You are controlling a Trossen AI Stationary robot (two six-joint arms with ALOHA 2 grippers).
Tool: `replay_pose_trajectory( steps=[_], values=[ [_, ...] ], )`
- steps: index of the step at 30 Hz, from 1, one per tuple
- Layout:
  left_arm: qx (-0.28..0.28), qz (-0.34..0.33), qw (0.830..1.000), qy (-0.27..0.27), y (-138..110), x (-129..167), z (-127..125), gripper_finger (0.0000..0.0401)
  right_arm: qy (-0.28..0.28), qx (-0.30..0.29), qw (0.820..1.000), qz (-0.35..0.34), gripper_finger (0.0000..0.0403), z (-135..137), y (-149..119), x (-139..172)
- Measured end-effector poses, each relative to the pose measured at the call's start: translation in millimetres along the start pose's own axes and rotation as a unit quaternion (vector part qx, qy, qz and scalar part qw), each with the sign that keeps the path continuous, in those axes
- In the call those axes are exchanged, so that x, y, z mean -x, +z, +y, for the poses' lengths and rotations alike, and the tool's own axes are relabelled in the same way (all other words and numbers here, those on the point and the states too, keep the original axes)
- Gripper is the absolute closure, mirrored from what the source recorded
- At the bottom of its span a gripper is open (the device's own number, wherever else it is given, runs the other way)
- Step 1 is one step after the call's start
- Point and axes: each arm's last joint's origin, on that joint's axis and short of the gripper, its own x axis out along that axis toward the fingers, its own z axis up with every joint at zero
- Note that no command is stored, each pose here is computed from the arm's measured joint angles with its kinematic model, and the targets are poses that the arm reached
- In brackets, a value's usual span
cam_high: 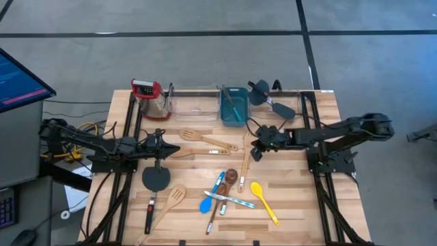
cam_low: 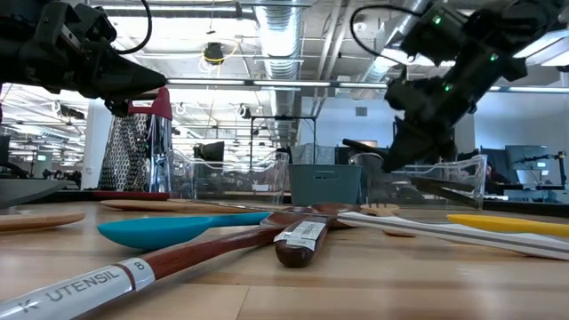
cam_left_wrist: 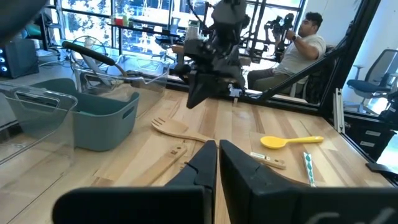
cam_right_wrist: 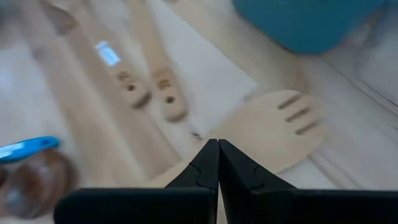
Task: Pick & Place Kitchen Items
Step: Put the brown spork into the left transparent bin
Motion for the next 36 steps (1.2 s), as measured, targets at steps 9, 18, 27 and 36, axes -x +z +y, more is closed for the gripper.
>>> replay_pose_trajectory(
  steps=[9,18,27,36],
  values=[
    [0.0,0.0,1.0,0.0,0,0,0,0.0393,-0.033,-0.022,0.999,0.02,0.0403,-6,-7,-26],
    [0.0,0.001,1.0,0.0,0,0,0,0.0393,-0.058,-0.024,0.998,0.002,0.0403,-9,-7,-35],
    [-0.001,0.002,1.0,0.0,0,0,0,0.0393,-0.072,-0.034,0.997,0.02,0.0403,-11,-11,-35],
    [-0.001,0.002,1.0,0.0,0,0,0,0.0393,-0.11,-0.049,0.991,0.064,0.0403,-17,-20,-32]
  ],
)
